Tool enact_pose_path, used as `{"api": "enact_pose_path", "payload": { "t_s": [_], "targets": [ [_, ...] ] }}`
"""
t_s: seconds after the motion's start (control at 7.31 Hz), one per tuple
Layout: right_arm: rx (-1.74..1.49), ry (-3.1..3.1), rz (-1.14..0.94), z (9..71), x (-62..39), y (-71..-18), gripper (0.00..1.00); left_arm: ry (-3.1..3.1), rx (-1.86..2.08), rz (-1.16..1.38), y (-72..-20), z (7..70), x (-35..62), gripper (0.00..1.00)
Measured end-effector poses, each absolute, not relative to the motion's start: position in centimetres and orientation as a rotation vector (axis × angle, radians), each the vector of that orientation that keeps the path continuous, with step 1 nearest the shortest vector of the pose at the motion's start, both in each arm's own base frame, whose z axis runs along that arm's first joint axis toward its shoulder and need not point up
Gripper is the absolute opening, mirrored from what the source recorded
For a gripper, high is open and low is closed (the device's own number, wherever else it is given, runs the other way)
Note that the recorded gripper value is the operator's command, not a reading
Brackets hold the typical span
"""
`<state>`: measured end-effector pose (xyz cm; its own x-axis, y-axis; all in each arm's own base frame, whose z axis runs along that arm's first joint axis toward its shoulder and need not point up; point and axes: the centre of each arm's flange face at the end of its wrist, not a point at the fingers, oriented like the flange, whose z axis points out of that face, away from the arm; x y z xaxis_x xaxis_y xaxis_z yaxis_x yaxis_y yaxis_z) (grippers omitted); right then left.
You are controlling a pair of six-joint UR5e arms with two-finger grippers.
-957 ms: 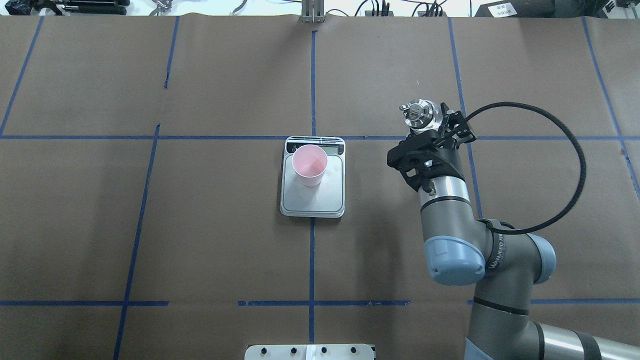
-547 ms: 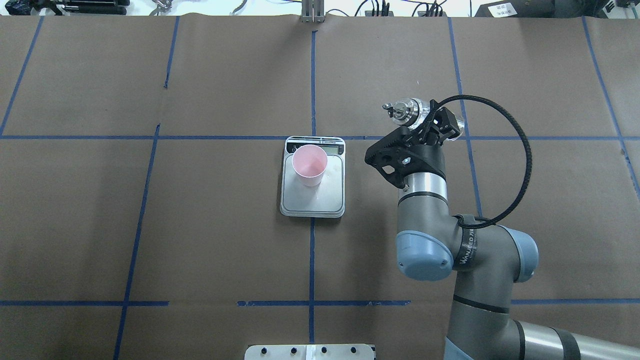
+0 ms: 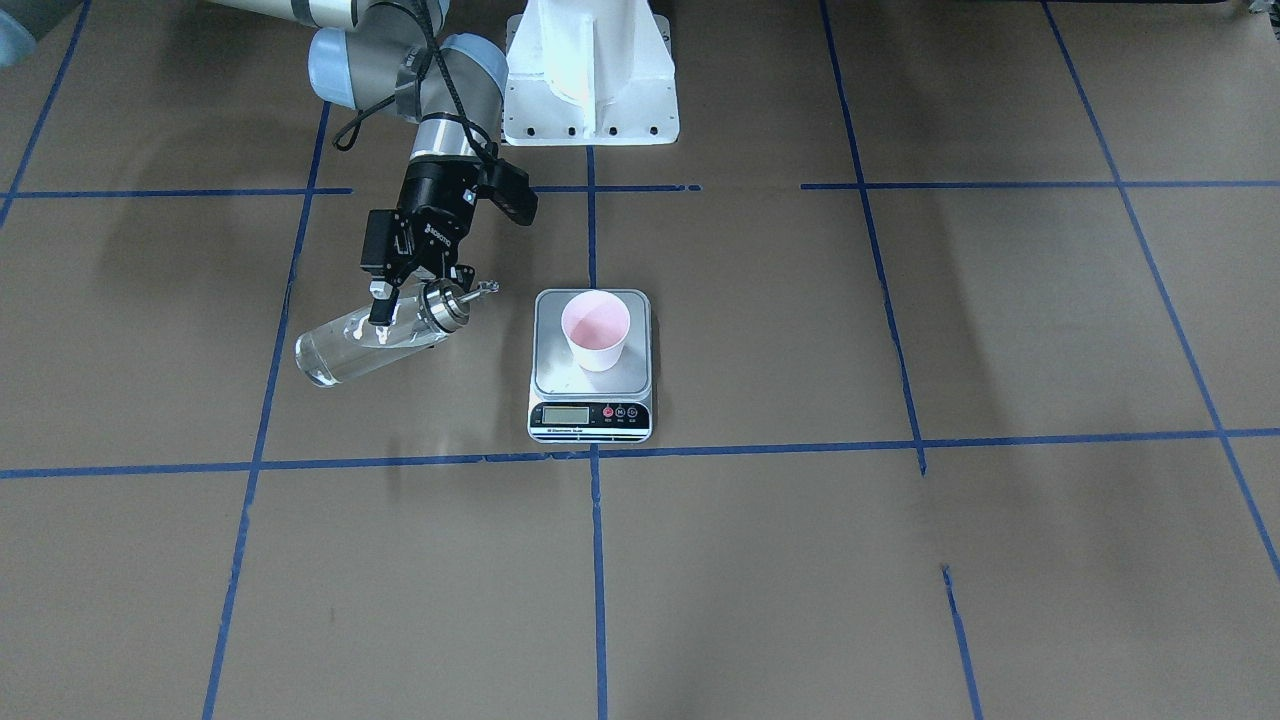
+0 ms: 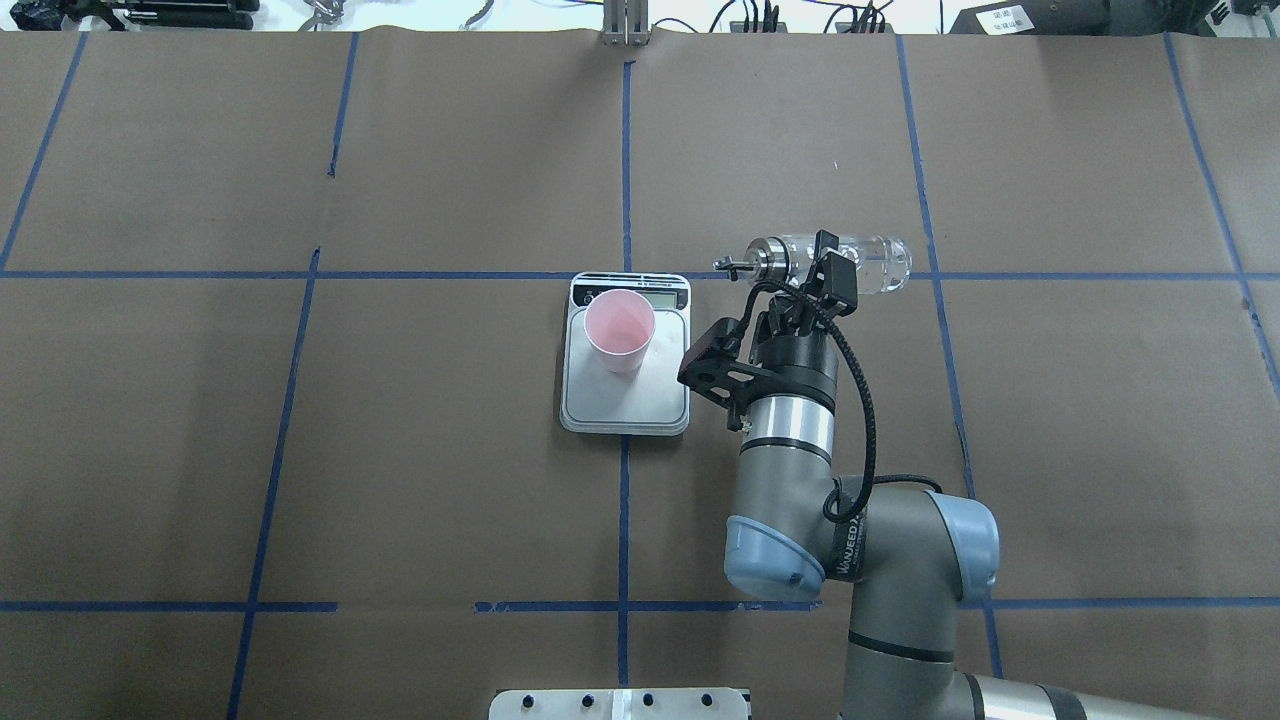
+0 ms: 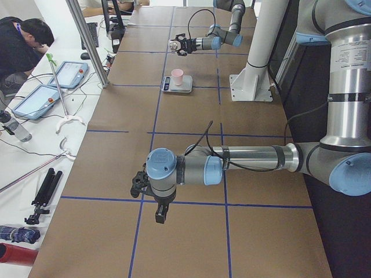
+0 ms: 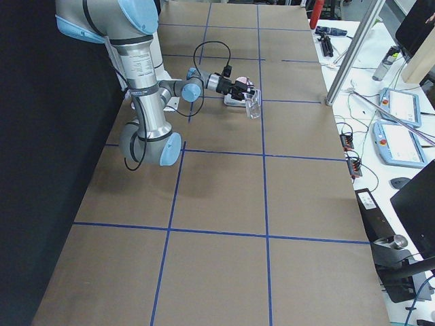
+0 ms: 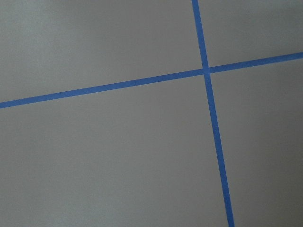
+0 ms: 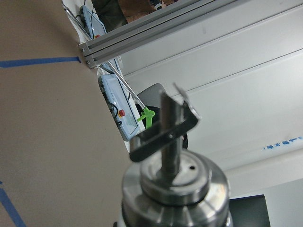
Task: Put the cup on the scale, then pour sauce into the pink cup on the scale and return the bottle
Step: 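Tilt the sauce bottle with the right gripper, spout over the pink cup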
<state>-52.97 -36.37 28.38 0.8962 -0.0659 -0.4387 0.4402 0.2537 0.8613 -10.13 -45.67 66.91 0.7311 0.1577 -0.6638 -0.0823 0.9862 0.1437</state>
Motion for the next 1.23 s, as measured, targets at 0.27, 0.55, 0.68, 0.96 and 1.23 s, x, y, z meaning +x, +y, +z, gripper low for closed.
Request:
{"api": "enact_pose_path", "payload": {
  "t_s": [0.27, 0.55, 0.68, 0.96, 1.23],
  "targets": [
    [1.289, 0.434, -0.415, 26.8, -54.6, -35.8, 0.0, 0.74, 0.103, 0.131, -45.6, 67.0, -10.1, 1.0],
    [1.286, 0.49, -0.457, 26.6, -55.9, -36.0, 0.0, 0.739, 0.101, 0.13, -45.6, 67.0, -10.1, 1.0],
    [1.283, 0.535, -0.494, 26.5, -56.2, -36.0, 0.0, 0.739, 0.101, 0.13, -45.6, 67.0, -10.1, 1.0],
    [1.282, 0.606, -0.547, 26.4, -56.7, -35.9, 0.0, 0.739, 0.1, 0.131, -45.6, 67.0, -10.1, 1.0],
    [1.283, 0.648, -0.565, 27.0, -57.2, -36.0, 0.0, 0.739, 0.1, 0.131, -45.6, 67.1, -10.1, 1.0]
  ]
}}
